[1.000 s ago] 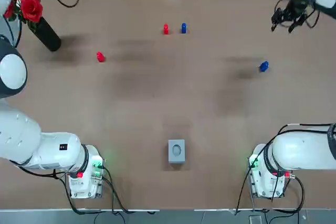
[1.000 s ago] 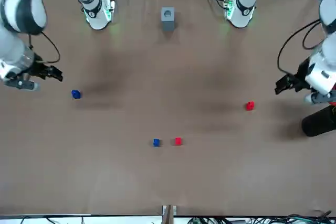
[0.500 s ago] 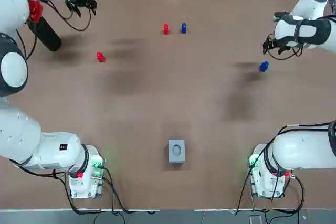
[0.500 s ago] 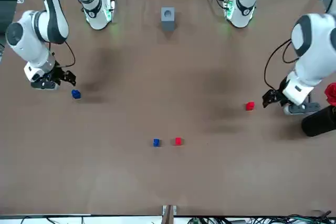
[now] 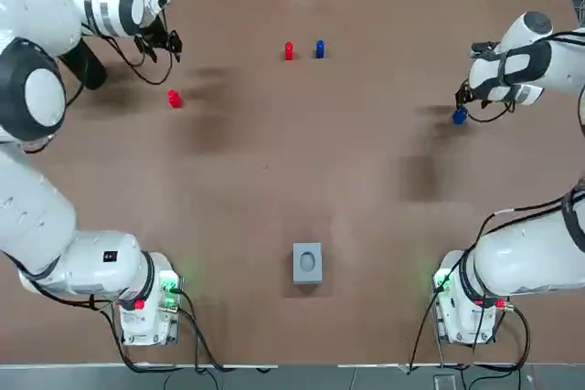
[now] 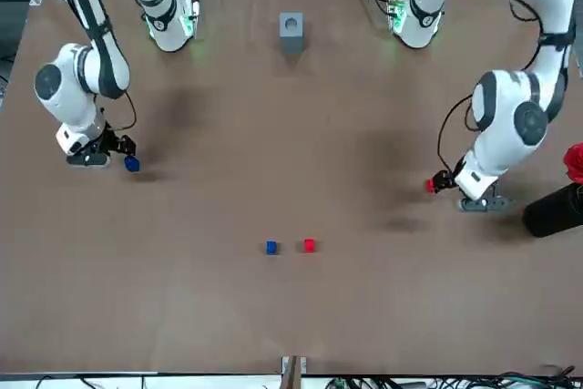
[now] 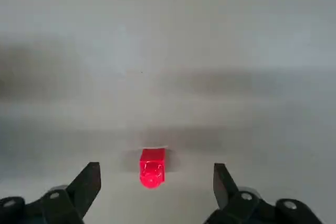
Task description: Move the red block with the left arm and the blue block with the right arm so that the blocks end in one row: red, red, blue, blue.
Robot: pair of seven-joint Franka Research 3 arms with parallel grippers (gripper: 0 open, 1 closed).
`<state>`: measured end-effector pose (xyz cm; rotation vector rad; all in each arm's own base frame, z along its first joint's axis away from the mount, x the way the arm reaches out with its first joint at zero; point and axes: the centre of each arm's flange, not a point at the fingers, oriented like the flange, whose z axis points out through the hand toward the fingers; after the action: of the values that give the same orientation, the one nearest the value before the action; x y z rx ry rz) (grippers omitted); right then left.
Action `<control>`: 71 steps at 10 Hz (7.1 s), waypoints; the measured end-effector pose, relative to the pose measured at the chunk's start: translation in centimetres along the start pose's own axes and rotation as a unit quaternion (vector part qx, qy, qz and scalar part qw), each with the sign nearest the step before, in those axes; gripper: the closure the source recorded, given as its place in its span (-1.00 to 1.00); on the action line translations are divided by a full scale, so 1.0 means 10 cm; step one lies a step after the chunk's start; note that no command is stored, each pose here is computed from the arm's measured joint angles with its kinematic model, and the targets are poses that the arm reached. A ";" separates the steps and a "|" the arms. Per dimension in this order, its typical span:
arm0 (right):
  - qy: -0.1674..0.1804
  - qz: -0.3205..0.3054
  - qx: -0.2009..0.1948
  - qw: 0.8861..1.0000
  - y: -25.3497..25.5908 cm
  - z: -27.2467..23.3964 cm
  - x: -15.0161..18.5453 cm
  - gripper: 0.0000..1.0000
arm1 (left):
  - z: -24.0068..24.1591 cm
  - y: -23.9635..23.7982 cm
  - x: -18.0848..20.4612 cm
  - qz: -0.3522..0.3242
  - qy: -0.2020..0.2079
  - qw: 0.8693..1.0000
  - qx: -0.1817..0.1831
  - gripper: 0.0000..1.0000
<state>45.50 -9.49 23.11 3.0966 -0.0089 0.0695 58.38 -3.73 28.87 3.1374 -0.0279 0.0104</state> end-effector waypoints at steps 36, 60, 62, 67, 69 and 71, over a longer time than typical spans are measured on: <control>0.021 0.034 0.046 0.998 -0.66 0.18 0.50 0.40 | 0.72 0.76 0.43 0.042 0.019 0.998 -0.039 0.40; 0.042 0.121 0.087 0.988 -2.82 0.11 1.55 0.40 | 0.75 2.96 1.09 0.068 0.087 0.994 0.005 0.40; 0.040 0.125 0.090 0.987 -3.02 0.10 1.63 0.40 | 0.76 3.02 1.10 0.054 0.086 0.995 0.004 0.40; 0.038 0.141 0.061 0.987 -3.42 0.07 1.77 0.40 | 0.76 3.09 1.09 0.022 0.082 0.996 -0.010 0.40; 0.042 0.151 0.059 0.986 -3.57 0.06 1.87 0.40 | 0.76 3.11 1.08 0.013 0.082 0.996 -0.011 0.40; 0.040 0.152 0.061 0.986 -3.73 0.06 1.95 0.40 | 0.76 3.11 1.08 0.007 0.080 0.997 -0.016 0.40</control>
<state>65.29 27.61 21.79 3.1811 -0.4938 0.2105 68.70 -35.03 21.51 3.0928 -0.0475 0.2582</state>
